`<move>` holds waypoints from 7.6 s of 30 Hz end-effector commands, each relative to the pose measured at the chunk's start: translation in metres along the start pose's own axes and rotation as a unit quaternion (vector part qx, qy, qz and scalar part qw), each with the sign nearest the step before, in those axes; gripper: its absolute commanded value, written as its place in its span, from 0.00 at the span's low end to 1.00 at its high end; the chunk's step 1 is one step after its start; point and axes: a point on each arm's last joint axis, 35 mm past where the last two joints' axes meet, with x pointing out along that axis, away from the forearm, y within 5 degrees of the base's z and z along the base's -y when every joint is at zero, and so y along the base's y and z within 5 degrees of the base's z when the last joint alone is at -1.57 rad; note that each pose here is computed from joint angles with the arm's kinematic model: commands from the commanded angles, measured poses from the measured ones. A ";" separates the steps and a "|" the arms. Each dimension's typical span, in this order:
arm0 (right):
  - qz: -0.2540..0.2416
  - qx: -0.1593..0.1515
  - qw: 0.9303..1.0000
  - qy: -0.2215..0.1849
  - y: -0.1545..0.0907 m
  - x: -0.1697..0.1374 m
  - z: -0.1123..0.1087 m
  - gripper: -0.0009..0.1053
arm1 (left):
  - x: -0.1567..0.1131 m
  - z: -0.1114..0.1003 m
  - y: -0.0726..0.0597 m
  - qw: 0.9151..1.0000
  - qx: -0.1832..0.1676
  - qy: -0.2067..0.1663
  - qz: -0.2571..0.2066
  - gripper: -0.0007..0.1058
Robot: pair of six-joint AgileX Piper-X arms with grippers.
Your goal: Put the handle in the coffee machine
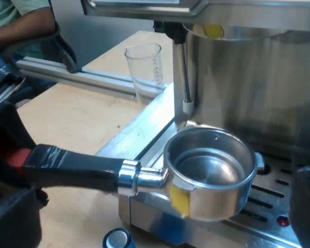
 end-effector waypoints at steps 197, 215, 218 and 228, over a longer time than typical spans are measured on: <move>-0.214 -0.030 0.974 -0.066 0.000 0.160 -0.029 0.41 | -0.033 0.067 0.065 0.980 0.011 -0.193 -0.036 0.02; -0.248 -0.036 0.965 -0.075 -0.011 0.181 -0.022 0.32 | -0.033 0.066 0.065 0.981 0.007 -0.191 -0.038 0.02; -0.249 -0.032 0.965 -0.080 -0.011 0.180 -0.021 0.32 | -0.033 0.066 0.065 0.981 0.007 -0.191 -0.038 0.02; -0.257 -0.023 0.959 -0.117 -0.013 0.177 -0.012 0.32 | -0.033 0.066 0.065 0.981 0.007 -0.191 -0.038 0.02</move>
